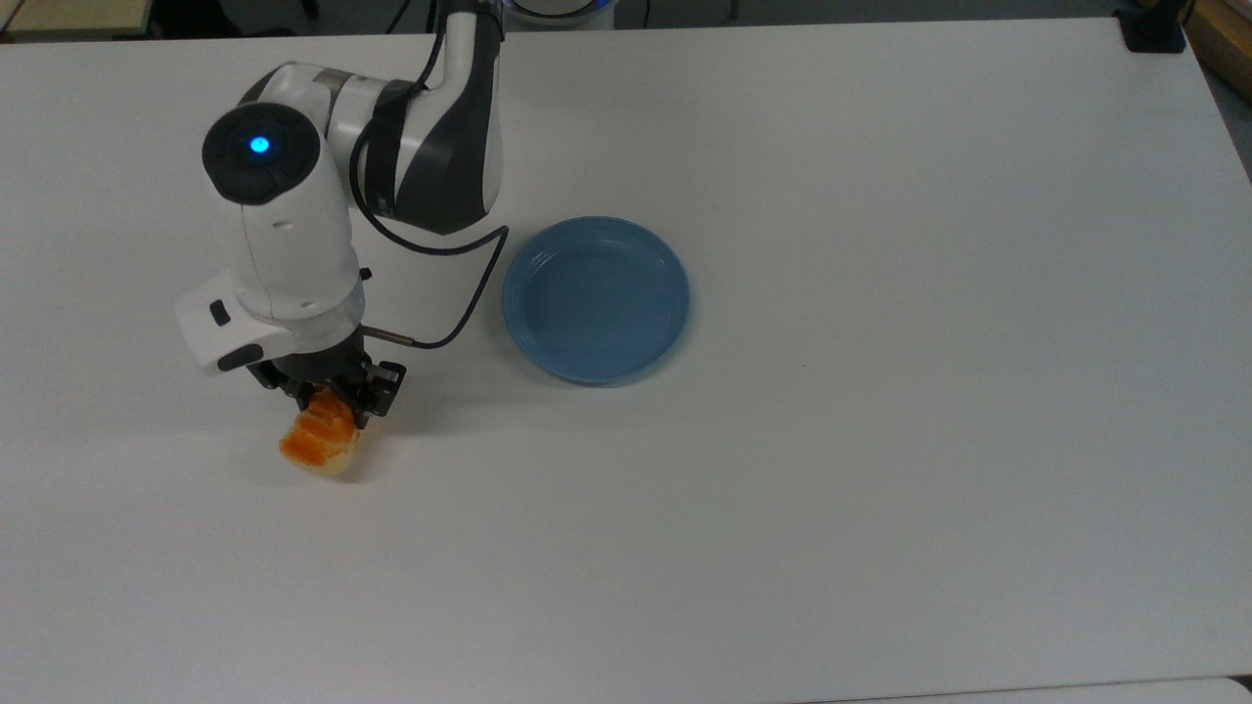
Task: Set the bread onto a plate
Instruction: 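Lift the bread roll and carry it over the blue plate, then lower the bread roll onto the plate and open the gripper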
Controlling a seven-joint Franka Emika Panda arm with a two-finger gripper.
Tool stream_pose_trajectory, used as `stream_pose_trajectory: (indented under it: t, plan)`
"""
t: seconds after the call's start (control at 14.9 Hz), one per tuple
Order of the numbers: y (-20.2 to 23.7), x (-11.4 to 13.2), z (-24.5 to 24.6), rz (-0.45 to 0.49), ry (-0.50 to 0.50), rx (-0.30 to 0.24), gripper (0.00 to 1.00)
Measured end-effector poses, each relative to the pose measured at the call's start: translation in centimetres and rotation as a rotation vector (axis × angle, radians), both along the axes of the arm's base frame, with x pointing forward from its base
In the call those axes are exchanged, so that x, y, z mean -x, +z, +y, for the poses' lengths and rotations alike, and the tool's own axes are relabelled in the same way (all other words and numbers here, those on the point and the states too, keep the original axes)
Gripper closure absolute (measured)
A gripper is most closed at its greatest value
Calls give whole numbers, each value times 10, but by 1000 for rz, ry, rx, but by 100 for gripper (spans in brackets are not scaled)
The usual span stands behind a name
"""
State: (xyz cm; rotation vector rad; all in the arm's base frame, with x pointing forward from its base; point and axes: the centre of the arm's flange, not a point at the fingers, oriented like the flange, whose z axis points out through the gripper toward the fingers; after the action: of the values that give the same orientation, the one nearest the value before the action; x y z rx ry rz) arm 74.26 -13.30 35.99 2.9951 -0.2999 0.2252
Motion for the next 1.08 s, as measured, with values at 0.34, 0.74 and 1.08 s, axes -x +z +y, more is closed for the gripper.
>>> stream_pose_trajectory:
  t: [0.34, 0.74, 1.08]
  plan:
    - [60, 21, 28, -13, 29, -26, 47]
    - [79, 61, 111, 125, 131, -64, 47]
    - [62, 90, 166, 196, 205, -68, 47]
